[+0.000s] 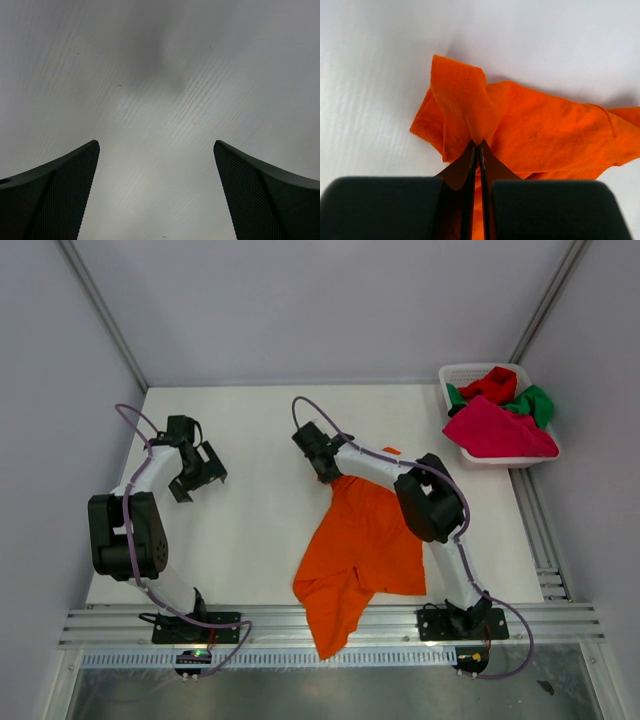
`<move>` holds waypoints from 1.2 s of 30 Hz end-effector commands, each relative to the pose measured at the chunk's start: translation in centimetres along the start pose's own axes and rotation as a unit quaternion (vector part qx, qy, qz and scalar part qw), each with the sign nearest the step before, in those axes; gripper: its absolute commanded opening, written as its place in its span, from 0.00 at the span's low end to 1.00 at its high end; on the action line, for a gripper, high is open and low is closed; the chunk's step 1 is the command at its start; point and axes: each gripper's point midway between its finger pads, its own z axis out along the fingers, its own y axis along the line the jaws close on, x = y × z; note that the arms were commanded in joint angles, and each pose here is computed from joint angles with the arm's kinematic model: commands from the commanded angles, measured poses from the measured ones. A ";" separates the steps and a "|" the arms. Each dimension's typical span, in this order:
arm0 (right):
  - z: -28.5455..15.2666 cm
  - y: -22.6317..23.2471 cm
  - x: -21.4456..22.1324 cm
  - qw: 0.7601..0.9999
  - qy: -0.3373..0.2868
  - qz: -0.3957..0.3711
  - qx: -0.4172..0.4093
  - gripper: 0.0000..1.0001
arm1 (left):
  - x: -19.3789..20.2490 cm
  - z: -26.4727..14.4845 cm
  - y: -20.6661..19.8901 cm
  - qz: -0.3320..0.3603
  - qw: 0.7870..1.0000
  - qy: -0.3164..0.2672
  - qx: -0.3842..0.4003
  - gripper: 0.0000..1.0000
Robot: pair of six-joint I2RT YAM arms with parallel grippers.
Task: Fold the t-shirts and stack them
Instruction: Flatten out the tshirt
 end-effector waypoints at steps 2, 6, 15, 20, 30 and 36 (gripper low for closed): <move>-3.7 -5.6 -5.6 0.997 -0.061 0.040 0.037 0.06 | -0.5 0.1 -0.1 0.003 1.000 -0.003 0.002 0.99; -5.6 -7.6 -7.7 0.994 -0.083 0.041 0.056 0.06 | -0.6 0.0 -0.2 0.002 1.000 -0.004 0.003 0.99; -8.0 -10.2 -10.9 0.989 -0.115 0.041 0.087 0.07 | -0.7 0.0 -0.4 0.001 1.000 -0.005 0.007 0.99; -9.5 -13.6 -12.4 0.981 -0.128 0.059 0.130 0.07 | -0.4 0.1 -0.5 0.001 1.000 0.003 0.009 0.99; -8.1 -15.9 -11.9 0.979 -0.111 0.079 0.152 0.07 | 2.9 -1.0 -3.6 0.013 0.997 0.071 0.037 0.99; -6.3 -14.6 -10.9 0.983 -0.091 0.083 0.134 0.07 | 6.7 0.0 -10.0 0.026 0.989 0.104 0.102 0.99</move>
